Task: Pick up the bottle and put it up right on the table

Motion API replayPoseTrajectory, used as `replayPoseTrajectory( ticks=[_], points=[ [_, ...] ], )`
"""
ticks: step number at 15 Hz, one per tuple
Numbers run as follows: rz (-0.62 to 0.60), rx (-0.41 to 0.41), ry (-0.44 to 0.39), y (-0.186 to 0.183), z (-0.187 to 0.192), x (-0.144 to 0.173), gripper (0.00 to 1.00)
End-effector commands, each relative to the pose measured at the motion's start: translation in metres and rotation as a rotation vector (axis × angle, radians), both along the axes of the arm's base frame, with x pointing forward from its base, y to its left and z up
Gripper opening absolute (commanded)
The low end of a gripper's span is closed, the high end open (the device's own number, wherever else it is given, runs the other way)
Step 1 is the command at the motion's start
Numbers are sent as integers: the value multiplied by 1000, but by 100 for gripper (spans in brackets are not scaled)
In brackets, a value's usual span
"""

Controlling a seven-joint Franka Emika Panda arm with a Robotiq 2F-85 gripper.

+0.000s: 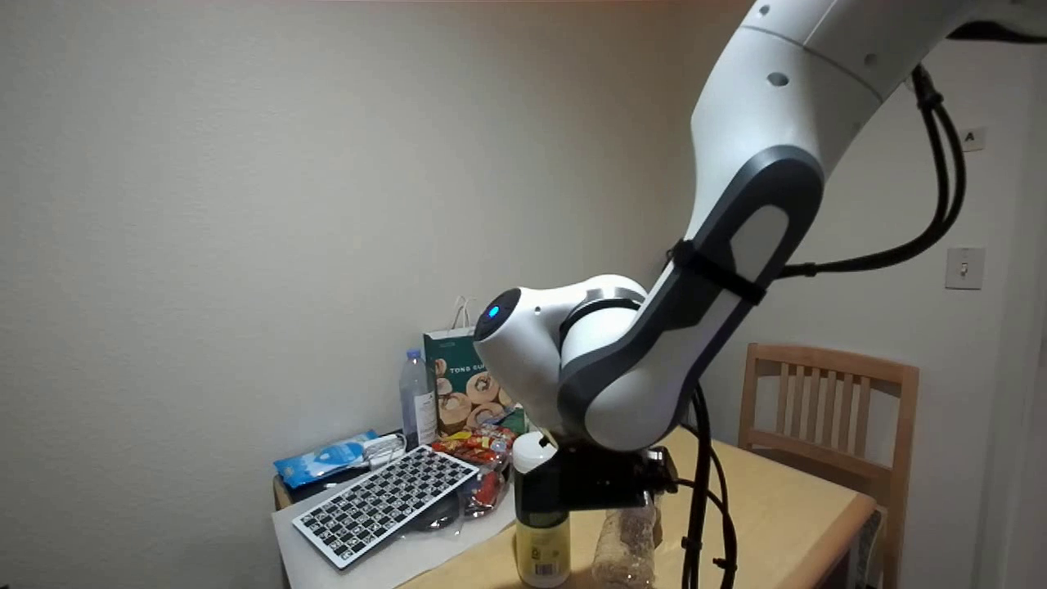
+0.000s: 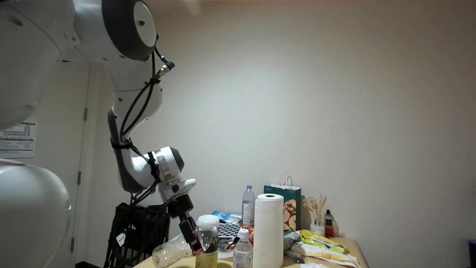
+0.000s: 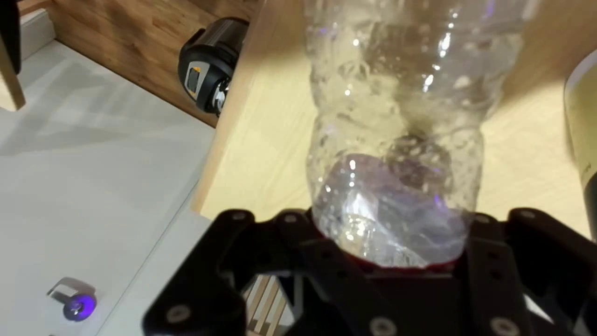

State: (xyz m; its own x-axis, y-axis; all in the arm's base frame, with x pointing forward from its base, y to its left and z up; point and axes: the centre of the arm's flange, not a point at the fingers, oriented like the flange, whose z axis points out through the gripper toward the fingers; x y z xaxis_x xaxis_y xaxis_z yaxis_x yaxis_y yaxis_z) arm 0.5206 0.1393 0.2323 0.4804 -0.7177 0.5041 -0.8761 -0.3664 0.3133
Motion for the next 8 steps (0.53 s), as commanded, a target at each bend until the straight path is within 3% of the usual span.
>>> replayPoseTrajectory(
  ticks=[1,8],
  points=[
    [-93,-127,-72,6,38,-37,7],
    [-305,-462,-184,47,44,-36,7]
  ],
)
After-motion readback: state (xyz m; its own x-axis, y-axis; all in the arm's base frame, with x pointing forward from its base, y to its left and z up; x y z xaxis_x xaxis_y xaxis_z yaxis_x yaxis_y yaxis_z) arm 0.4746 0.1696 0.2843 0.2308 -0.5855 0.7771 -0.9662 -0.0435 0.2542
